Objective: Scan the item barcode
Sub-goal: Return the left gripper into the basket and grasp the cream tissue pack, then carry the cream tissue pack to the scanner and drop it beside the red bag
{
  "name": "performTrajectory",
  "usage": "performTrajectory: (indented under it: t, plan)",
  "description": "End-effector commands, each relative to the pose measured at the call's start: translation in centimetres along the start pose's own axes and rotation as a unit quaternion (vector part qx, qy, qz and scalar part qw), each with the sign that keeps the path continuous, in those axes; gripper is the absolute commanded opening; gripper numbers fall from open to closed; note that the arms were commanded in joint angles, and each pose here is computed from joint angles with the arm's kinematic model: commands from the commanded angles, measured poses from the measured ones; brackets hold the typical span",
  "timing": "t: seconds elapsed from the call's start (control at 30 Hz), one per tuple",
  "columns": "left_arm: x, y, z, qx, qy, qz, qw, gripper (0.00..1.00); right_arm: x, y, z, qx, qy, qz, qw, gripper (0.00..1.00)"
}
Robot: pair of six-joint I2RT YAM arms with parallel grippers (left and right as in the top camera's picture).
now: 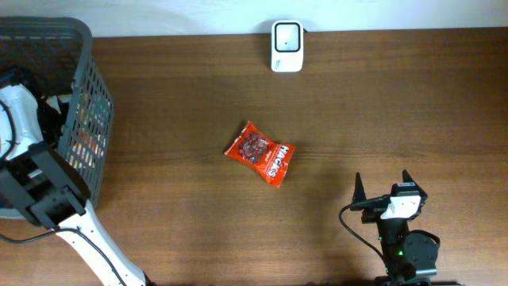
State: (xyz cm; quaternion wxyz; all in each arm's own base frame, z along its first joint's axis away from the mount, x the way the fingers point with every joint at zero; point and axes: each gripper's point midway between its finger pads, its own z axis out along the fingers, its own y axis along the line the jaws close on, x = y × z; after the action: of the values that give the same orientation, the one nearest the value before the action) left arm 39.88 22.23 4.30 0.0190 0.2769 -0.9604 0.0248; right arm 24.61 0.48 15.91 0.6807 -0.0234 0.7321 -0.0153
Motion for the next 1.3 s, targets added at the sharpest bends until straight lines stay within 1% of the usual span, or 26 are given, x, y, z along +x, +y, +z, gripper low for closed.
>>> performTrajectory:
  t: [0.0, 0.17, 0.3, 0.37, 0.4, 0.53, 0.67, 0.8, 0.9, 1.0, 1.13, 1.23, 1.27]
  plan:
    - [0.9, -1.3, 0.9, 0.02, 0.034, 0.009, 0.999, 0.0, 0.4, -0.2, 0.0, 0.004, 0.003, 0.004, 1.0, 0.98]
    - [-0.7, -1.7, -6.5, 0.023, -0.031, 0.002, 0.999, 0.0, 0.4, -0.2, 0.0, 0.004, 0.003, 0.004, 1.0, 0.98]
    - [-1.6, -2.2, -13.8, 0.034, -0.12, -0.011, 0.992, 0.0, 0.4, -0.2, 0.0, 0.004, 0.003, 0.004, 1.0, 0.98]
    - [-2.0, -2.6, -17.3, 0.046, -0.174, -0.005, 0.984, 0.0, 0.4, -0.2, 0.0, 0.004, 0.003, 0.004, 1.0, 0.98]
    - [-1.8, -3.3, -19.5, 0.062, -0.203, 0.001, 0.977, 0.0, 0.4, -0.2, 0.0, 0.004, 0.003, 0.004, 1.0, 0.98]
    - [-0.1, -5.3, -25.0, 0.108, -0.264, 0.022, 0.958, 0.0, 0.4, -0.2, 0.0, 0.004, 0.003, 0.004, 1.0, 0.98]
    - [2.4, -6.2, -29.9, 0.112, -0.318, 0.038, 0.941, 0.0, 0.4, -0.2, 0.0, 0.004, 0.003, 0.004, 1.0, 0.98]
    - [5.1, -7.7, -33.4, 0.129, -0.354, 0.054, 0.925, 0.0, 0.4, -0.2, 0.0, 0.004, 0.003, 0.004, 1.0, 0.98]
    - [7.7, -10.9, -35.5, 0.168, -0.366, 0.095, 0.91, 0.0, 0.4, -0.2, 0.0, 0.004, 0.003, 0.004, 1.0, 0.98]
    - [9.7, -14.8, -35.9, 0.205, -0.357, 0.144, 0.9, 0.0, 0.4, -0.2, 0.0, 0.004, 0.003, 0.004, 1.0, 0.98]
    - [12.4, -20.7, -34.5, 0.23, -0.318, 0.214, 0.894, 0.0, 0.4, -0.2, 0.0, 0.004, 0.003, 0.004, 1.0, 0.98]
    - [14.1, -24.3, -32.4, 0.228, -0.28, 0.256, 0.897, 0.0, 0.4, -0.2, 0.0, 0.004, 0.003, 0.004, 1.0, 0.98]
    - [14.7, -25.7, -31.0, 0.221, -0.259, 0.272, 0.9, 0.0, 0.4, -0.2, 0.0, 0.004, 0.003, 0.004, 1.0, 0.98]
